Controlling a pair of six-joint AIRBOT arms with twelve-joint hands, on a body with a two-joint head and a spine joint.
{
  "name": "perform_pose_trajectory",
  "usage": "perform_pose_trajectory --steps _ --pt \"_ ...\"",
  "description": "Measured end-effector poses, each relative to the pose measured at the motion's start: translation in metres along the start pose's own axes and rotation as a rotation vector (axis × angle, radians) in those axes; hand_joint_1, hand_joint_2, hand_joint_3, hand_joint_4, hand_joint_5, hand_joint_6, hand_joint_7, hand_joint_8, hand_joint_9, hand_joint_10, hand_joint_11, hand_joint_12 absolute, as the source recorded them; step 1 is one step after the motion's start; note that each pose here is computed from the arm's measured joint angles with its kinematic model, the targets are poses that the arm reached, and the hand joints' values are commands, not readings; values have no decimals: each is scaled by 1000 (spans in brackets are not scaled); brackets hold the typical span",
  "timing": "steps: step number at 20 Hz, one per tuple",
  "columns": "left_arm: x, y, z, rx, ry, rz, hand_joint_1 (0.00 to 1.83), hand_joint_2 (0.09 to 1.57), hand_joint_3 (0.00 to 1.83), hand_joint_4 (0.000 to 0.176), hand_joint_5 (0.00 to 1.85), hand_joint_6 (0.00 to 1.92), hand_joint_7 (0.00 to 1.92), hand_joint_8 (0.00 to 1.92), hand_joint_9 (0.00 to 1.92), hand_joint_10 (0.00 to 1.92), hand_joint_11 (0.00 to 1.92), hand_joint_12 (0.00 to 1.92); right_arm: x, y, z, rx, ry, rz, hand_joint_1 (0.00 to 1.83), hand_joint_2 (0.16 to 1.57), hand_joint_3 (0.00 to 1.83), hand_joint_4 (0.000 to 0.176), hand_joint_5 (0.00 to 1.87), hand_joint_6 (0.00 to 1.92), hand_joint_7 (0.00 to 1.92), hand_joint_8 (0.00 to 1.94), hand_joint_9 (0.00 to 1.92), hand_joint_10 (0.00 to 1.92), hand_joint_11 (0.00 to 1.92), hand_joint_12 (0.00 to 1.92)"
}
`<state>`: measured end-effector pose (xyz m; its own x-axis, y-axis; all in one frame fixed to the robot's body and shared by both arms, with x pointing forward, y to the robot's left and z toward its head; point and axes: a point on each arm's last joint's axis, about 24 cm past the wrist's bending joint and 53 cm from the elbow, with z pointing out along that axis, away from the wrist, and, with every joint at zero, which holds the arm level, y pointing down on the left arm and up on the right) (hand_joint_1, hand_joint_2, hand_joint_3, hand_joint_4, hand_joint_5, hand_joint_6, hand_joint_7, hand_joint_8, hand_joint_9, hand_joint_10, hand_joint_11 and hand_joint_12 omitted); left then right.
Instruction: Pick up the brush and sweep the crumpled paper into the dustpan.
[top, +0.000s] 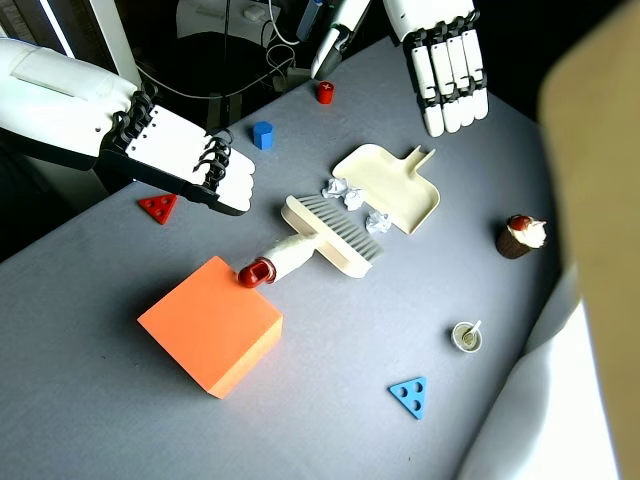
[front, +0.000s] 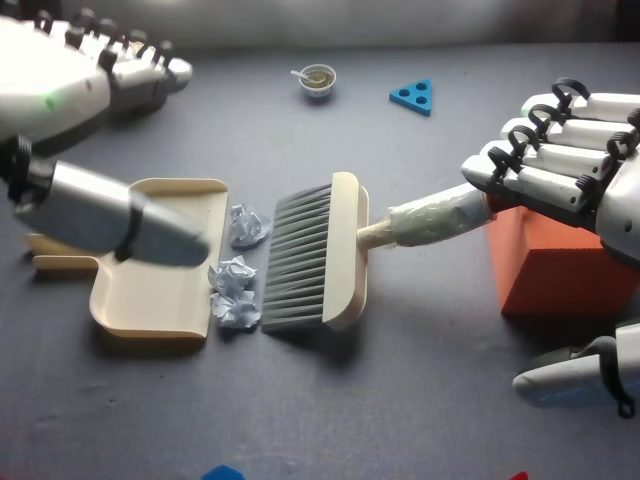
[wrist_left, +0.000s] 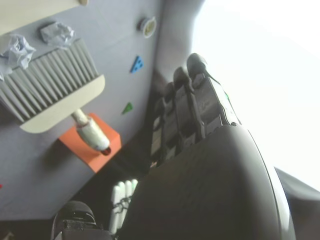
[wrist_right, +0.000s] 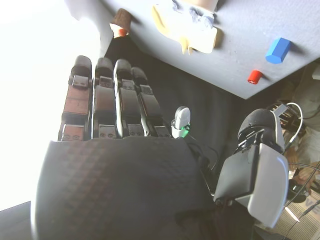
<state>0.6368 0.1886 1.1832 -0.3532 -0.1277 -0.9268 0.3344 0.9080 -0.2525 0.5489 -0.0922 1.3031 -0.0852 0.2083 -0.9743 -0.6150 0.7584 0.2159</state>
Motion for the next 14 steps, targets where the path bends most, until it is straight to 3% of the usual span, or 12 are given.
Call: perform_pose_trajectory --steps 3,4,6,8,9,11,14 --pt "9 14 -2 -31 6 -7 312 720 0 0 116 9 186 11 226 15 255 44 2 4 -1 -5 -1 -8 0 895 7 0 96 10 155 12 167 12 142 33" --pt "14 18 -3 -42 12 -17 303 733 0 0 116 7 196 12 235 15 251 41 5 8 -3 -10 -9 -51 0 892 5 0 110 15 166 15 175 14 151 35" --pt "24 33 -6 -85 10 -45 382 797 19 4 119 6 190 6 239 12 255 41 9 21 -9 -16 -28 -56 0 886 1 0 116 14 169 12 171 9 145 30" --pt "27 42 -9 -113 -2 -57 483 849 11 45 155 8 208 5 245 5 263 43 -1 26 -10 -20 -68 -54 0 899 6 0 129 16 159 6 159 3 133 23" --pt "28 48 -10 -132 -10 -63 514 879 21 77 176 14 215 7 253 7 261 42 -4 26 -10 -18 -82 -55 0 899 6 0 143 20 173 11 170 7 141 26" --pt "31 53 -10 -154 -18 -78 627 901 9 115 269 20 248 6 257 1 262 46 -3 27 -10 -18 -79 -51 0 904 2 0 195 13 220 12 212 12 176 30" --pt "42 51 1 -144 -8 -91 718 922 3 154 421 15 258 3 232 0 261 62 -3 27 -10 -20 -76 -53 0 914 5 0 187 4 215 4 203 3 154 17"
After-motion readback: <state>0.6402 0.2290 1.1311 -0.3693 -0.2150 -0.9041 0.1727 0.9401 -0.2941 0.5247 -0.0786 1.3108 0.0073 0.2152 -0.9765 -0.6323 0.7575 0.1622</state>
